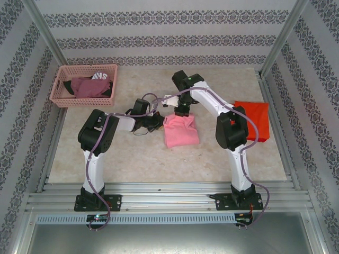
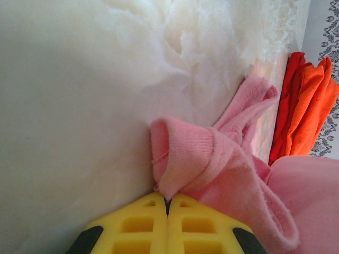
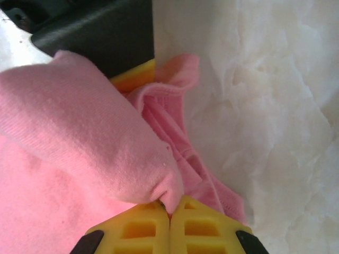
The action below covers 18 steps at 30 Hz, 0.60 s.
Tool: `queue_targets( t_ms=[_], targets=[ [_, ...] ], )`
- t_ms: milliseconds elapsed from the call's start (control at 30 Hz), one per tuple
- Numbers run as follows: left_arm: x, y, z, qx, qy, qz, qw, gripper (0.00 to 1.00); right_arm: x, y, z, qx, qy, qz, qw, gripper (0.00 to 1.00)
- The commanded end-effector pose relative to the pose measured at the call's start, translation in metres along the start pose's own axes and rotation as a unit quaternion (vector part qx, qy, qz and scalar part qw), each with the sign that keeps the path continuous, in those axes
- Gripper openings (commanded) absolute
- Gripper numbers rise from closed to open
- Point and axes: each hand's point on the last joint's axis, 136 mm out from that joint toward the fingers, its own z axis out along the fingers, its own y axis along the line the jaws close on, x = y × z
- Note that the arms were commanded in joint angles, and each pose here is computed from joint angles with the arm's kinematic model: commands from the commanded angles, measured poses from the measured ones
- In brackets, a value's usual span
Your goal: Fold and stack the t-shirts
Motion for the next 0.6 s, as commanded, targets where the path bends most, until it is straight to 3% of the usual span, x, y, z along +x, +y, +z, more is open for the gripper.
queue_targets(
  t_ms=[0,200,300,567],
  targets=[
    [0.023,0.076,0.006,-0.094,0.016,-0.067,0.993,0.00,-0.005,-0.012,0.006,0.009,-0.013,0.011,1.000,0.00],
    [0.020,0.073,0.003,-0.085,0.003,-0.074,0.994,0.00,-0.004,-0.016,0.023,0.006,-0.016,0.020,1.000,0.04],
    [0.013,0.067,-0.009,-0.068,-0.018,-0.079,0.994,0.12,-0.001,-0.015,0.030,0.003,-0.012,0.023,1.000,0.08],
    [-0.003,0.059,-0.057,-0.054,-0.070,-0.084,0.993,0.20,0.000,-0.017,0.040,0.007,-0.018,0.031,0.999,0.16]
  ],
)
